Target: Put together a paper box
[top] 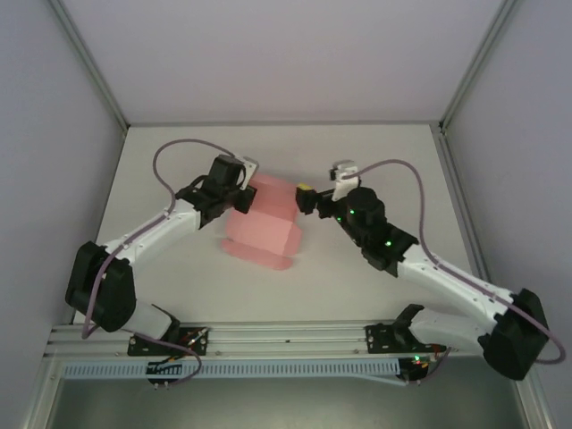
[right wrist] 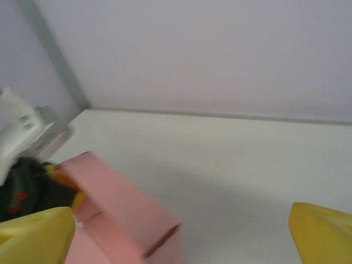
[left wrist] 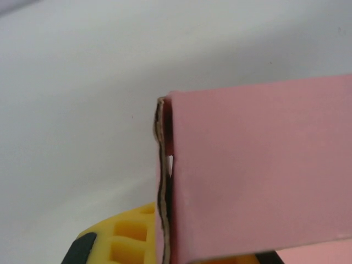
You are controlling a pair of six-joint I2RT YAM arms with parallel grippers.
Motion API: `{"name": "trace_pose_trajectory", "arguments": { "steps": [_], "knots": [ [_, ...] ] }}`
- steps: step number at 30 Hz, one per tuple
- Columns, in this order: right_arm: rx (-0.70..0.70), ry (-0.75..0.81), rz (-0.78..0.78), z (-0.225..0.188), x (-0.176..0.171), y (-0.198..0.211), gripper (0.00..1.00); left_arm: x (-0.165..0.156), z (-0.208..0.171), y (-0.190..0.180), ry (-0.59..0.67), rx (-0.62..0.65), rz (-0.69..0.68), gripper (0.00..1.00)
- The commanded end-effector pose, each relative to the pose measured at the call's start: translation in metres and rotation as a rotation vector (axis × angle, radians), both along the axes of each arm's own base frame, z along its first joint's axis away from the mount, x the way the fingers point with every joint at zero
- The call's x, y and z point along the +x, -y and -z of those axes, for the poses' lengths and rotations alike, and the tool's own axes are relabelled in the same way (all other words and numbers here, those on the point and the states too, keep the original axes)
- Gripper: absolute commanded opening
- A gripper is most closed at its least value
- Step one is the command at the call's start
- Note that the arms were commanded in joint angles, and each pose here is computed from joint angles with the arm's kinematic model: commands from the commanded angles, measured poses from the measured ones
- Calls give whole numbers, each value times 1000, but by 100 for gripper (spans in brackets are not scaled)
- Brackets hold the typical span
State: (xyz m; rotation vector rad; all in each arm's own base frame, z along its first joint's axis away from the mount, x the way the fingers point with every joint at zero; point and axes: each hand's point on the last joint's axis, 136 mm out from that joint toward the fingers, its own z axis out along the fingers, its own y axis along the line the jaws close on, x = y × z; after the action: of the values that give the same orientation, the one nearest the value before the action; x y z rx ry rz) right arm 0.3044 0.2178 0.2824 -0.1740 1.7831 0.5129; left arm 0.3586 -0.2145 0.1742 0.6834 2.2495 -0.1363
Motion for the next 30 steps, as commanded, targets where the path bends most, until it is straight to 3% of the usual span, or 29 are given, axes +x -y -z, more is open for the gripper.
{"name": "trace_pose_trajectory", "arguments": {
  "steps": [1, 8, 17, 27, 28, 29, 30],
  "knots": [
    [118, -139, 281, 25, -1, 64, 100, -24, -1, 8, -11, 287, 351, 0],
    [76, -227, 428, 57, -20, 118, 100, -22, -7, 2, 46, 677, 551, 0],
    [14, -336, 463, 83, -28, 133, 100, -16, 33, 25, -49, 1096, 696, 0],
    [-64, -381, 474, 94, -31, 138, 100, 2, 92, 70, -103, 1152, 748, 0],
    [-71, -384, 477, 95, -31, 139, 100, 2, 95, 72, -105, 1153, 756, 3],
    [-76, -388, 477, 96, -31, 140, 100, 2, 98, 75, -102, 1153, 761, 16],
    [-84, -392, 477, 98, -32, 141, 100, 2, 99, 78, -98, 1147, 767, 23]
  ]
}}
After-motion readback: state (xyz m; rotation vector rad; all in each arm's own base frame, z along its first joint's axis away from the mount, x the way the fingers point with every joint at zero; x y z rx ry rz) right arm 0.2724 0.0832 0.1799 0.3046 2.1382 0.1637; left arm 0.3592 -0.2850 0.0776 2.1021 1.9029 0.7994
